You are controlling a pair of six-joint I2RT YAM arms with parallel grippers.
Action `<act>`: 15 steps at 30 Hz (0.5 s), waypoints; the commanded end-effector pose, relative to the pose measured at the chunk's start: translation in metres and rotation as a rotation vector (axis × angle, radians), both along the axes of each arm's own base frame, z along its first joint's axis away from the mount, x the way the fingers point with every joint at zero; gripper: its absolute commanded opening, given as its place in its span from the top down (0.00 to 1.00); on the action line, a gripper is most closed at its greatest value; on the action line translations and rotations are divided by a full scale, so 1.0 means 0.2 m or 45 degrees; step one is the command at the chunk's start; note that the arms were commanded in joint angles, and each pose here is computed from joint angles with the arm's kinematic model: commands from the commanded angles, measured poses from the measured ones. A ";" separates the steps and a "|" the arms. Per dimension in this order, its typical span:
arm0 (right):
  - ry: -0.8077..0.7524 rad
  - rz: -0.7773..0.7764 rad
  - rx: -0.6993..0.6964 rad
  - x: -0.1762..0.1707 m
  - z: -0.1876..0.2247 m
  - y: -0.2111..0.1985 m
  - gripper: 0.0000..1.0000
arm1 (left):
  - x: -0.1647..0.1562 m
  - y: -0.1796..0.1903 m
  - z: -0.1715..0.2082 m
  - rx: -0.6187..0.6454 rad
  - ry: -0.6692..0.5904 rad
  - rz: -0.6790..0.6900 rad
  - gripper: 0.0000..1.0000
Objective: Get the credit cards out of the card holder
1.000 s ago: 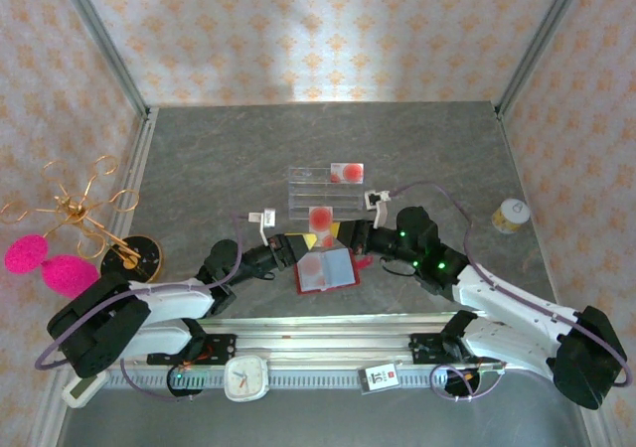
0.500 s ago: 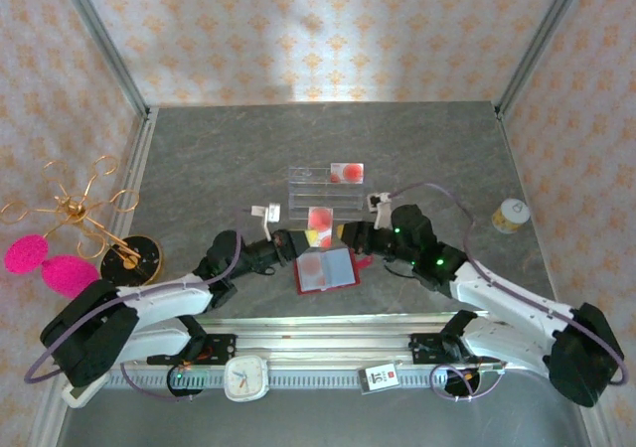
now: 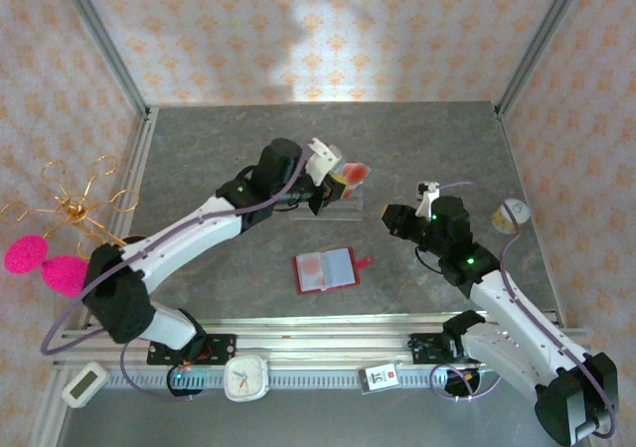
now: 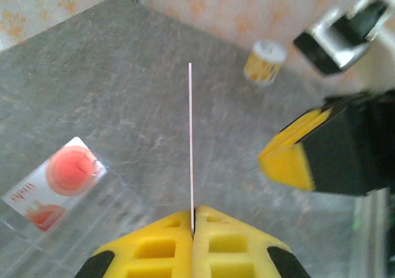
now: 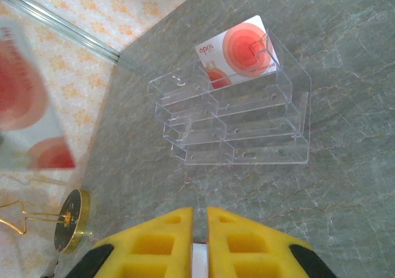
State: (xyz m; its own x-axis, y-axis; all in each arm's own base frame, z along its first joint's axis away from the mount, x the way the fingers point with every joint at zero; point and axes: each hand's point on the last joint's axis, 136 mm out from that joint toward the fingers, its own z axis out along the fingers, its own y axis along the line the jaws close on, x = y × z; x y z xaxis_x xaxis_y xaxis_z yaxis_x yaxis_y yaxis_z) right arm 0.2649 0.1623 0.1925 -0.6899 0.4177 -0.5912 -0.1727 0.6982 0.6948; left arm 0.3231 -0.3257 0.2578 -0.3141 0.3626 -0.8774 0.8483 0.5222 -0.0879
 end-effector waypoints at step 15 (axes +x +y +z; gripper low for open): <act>0.150 -0.074 -0.133 0.03 -0.17 -0.12 0.90 | 0.51 0.04 -0.29 0.758 -0.094 -0.406 1.00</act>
State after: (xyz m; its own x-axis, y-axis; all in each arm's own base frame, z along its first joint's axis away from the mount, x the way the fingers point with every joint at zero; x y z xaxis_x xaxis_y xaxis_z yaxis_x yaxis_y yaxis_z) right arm 0.2642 0.1453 0.1521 -0.7472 0.4039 -0.5278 -0.0579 0.7516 0.6571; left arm 0.4317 -0.3364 0.2159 -0.0822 0.7818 -0.6181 0.9351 0.2750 0.2234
